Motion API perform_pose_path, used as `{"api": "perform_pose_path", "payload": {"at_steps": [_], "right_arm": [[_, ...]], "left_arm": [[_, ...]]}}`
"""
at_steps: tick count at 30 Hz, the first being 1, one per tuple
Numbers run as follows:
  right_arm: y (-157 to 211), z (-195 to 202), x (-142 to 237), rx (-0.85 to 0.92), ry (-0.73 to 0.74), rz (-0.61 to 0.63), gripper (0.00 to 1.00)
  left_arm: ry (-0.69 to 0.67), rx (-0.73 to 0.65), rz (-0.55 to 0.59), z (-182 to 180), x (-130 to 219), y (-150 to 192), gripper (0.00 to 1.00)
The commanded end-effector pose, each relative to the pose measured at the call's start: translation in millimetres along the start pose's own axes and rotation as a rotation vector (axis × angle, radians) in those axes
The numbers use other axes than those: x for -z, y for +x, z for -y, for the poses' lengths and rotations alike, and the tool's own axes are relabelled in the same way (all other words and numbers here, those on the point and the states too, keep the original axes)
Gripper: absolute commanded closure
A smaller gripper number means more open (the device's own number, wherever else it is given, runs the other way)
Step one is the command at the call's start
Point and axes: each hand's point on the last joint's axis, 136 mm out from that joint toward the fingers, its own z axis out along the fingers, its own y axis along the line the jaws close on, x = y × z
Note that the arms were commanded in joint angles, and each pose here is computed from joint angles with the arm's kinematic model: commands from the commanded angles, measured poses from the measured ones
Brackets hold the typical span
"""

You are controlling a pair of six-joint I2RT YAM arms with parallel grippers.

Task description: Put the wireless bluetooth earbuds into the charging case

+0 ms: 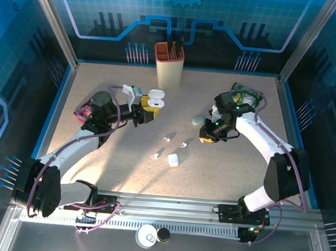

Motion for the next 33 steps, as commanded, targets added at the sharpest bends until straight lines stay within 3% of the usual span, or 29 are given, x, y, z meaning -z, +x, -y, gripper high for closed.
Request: {"api": "perform_pose_path", "payload": {"at_steps": [1, 7, 17, 24, 33], "right_arm": [[-18.6, -32.6, 35.3, 0.119, -0.11, 0.126, 0.81], [-27.5, -92.1, 87.7, 0.231, -0.301, 0.219, 0.82], [-13.5, -184.4, 147.8, 0.452, -0.541, 0.238, 0.82], [-5.8, -217.4, 156.1, 0.523, -0.603, 0.209, 0.82], [0.6, -227.6, 144.9, 0.557, -0.6, 0.173, 0.82]], "left_arm": [[0.067, -0.075, 0.014, 12.5, -7.2, -15.6, 0.56], [0.138, -0.101, 0.009, 26.9, -12.8, -18.5, 0.56], [0.178, -0.09, -0.009, 31.1, -15.0, -18.7, 0.56], [0.194, -0.085, -0.013, 33.3, -15.1, -18.4, 0.56], [0.182, -0.075, -0.005, 31.9, -14.9, -22.2, 0.56]]}}
